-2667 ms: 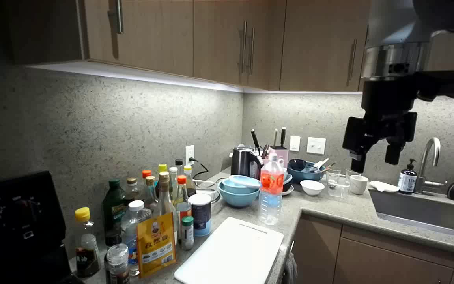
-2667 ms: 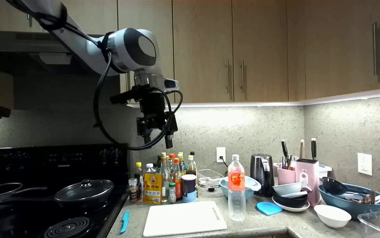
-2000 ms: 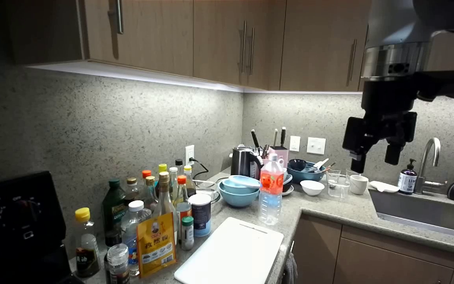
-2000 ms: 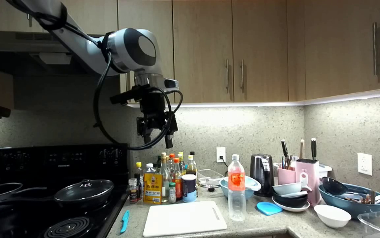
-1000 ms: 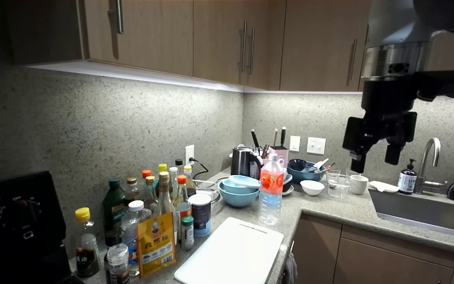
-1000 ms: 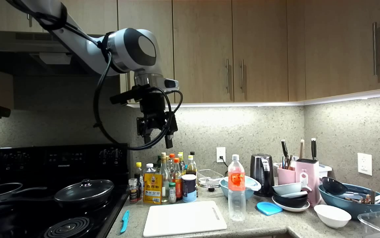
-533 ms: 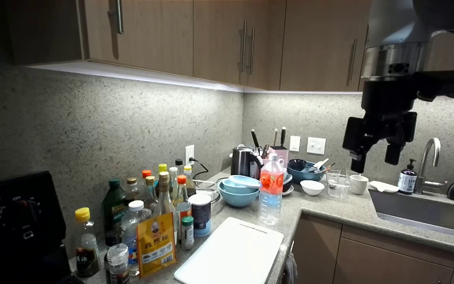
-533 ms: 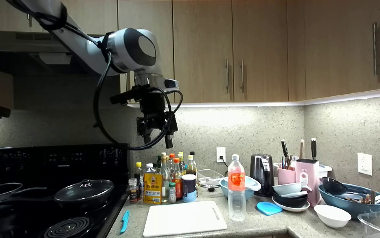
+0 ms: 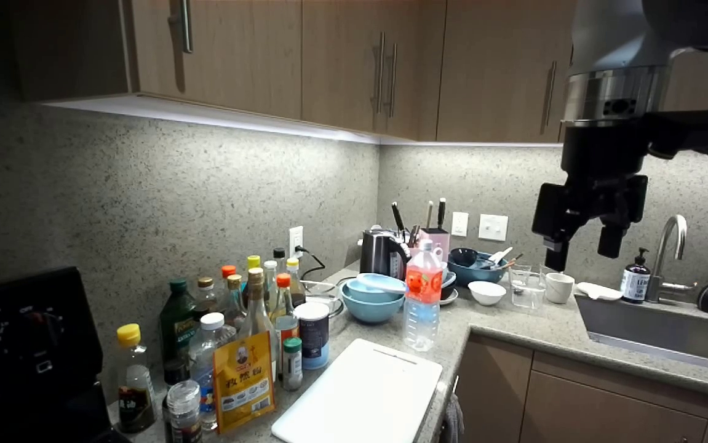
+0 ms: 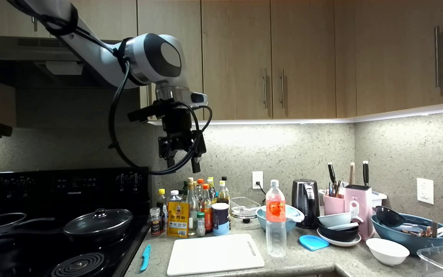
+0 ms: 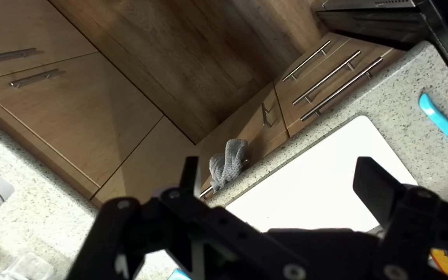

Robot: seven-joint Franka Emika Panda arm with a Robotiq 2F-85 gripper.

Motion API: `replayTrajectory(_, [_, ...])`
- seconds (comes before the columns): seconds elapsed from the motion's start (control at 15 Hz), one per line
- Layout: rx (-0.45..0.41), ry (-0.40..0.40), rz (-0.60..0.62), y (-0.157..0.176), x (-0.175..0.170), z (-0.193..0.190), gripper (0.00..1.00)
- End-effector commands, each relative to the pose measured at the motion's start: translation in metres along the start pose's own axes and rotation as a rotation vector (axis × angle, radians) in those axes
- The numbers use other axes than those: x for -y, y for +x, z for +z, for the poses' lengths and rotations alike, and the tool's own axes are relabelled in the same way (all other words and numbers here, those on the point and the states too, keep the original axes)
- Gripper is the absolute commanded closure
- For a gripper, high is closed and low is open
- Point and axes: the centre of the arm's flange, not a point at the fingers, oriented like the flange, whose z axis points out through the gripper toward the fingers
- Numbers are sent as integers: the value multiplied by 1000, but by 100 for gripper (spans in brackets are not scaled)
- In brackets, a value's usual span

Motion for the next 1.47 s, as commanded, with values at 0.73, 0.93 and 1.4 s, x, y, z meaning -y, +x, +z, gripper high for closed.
replayTrajectory(0.73, [-109, 53, -48, 68, 110, -5, 0])
replayTrajectory(0.93, [-142, 74, 10, 87, 125, -4, 0])
replayTrajectory(1.4, [-255, 113, 158, 130, 143, -14, 0])
